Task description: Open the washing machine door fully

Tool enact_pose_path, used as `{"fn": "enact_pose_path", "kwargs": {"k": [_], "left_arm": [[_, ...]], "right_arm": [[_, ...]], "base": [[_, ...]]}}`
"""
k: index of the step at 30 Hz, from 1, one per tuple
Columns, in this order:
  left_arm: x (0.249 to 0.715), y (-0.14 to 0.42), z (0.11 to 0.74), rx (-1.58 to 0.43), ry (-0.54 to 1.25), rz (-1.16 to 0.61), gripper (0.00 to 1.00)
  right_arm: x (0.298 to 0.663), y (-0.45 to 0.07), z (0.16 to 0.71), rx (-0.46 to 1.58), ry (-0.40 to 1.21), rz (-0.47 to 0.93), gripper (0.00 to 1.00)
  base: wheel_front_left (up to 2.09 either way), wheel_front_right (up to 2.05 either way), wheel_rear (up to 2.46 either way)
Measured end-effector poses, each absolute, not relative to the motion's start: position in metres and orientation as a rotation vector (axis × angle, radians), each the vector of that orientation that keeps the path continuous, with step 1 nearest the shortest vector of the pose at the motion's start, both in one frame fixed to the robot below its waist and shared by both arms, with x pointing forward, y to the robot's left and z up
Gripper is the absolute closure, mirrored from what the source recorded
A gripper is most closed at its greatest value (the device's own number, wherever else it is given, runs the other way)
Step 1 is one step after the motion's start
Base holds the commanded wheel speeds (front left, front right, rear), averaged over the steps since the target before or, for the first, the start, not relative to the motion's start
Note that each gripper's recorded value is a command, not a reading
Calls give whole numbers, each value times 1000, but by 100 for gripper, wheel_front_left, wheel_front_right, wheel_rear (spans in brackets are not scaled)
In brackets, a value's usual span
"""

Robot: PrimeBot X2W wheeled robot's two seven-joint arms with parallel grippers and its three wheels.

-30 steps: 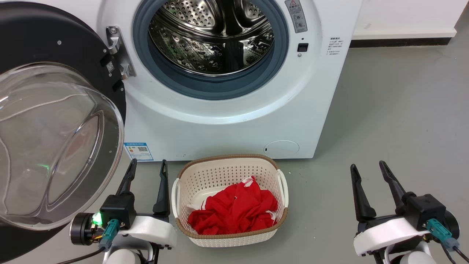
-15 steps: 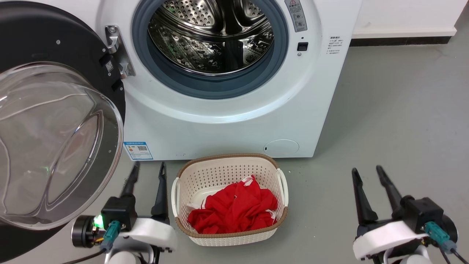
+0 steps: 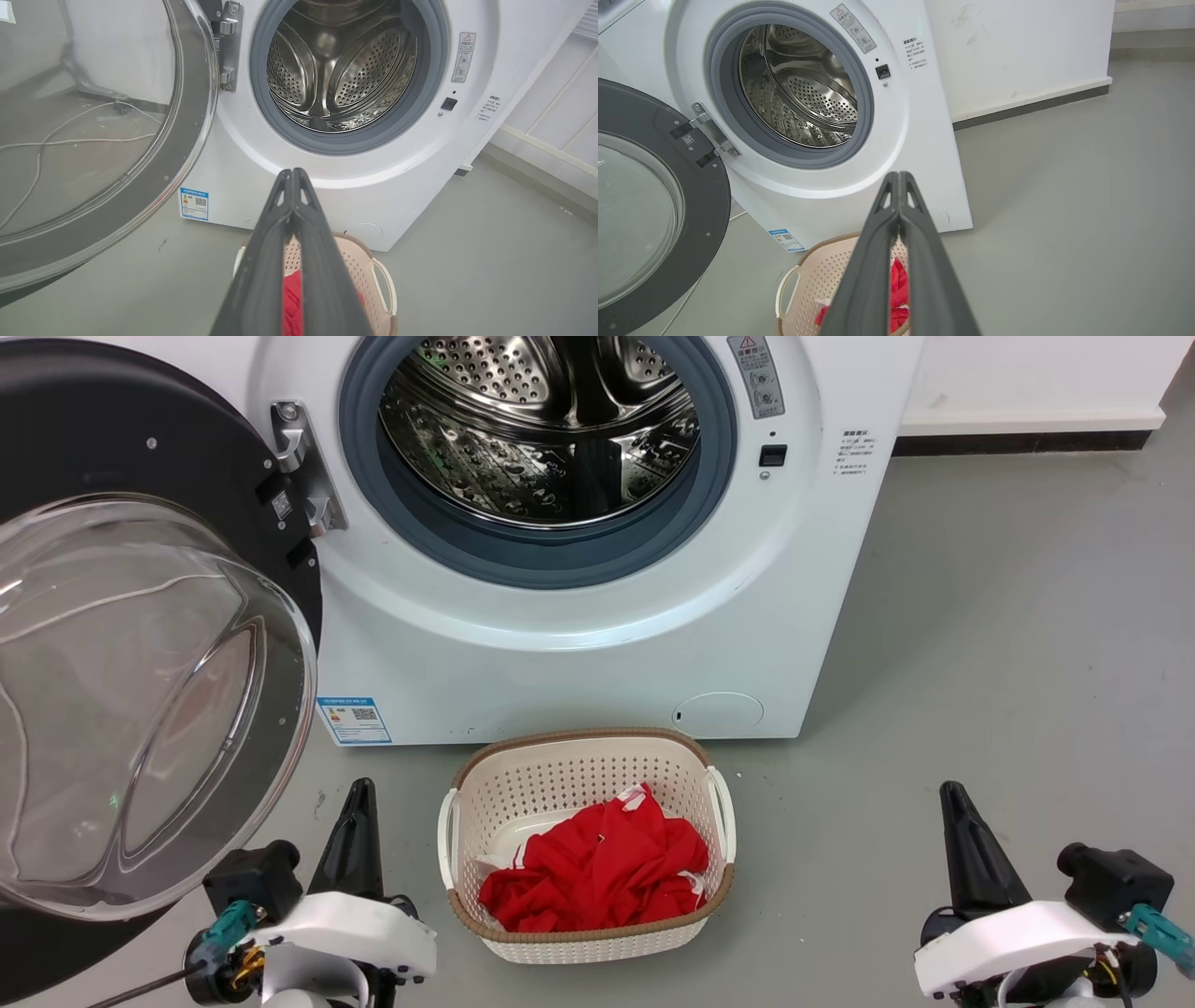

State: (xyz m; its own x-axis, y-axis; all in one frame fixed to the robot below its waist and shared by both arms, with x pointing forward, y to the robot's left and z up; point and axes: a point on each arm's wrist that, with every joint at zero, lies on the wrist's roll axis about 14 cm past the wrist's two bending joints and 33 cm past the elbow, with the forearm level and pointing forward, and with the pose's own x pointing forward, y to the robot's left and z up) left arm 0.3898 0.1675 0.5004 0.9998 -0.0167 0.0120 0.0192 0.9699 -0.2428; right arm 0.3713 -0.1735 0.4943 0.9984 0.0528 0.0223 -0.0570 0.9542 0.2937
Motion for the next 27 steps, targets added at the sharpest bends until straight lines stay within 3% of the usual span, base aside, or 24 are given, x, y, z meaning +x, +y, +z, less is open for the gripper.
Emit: {"fn": "enact_pose_path", "kwargs": {"k": [27], "left_arm": [[389, 182, 490, -699, 65, 41, 100]], "right_arm": [[375, -189, 490, 731, 25, -24, 100]], "base": [[0, 0, 0]]}}
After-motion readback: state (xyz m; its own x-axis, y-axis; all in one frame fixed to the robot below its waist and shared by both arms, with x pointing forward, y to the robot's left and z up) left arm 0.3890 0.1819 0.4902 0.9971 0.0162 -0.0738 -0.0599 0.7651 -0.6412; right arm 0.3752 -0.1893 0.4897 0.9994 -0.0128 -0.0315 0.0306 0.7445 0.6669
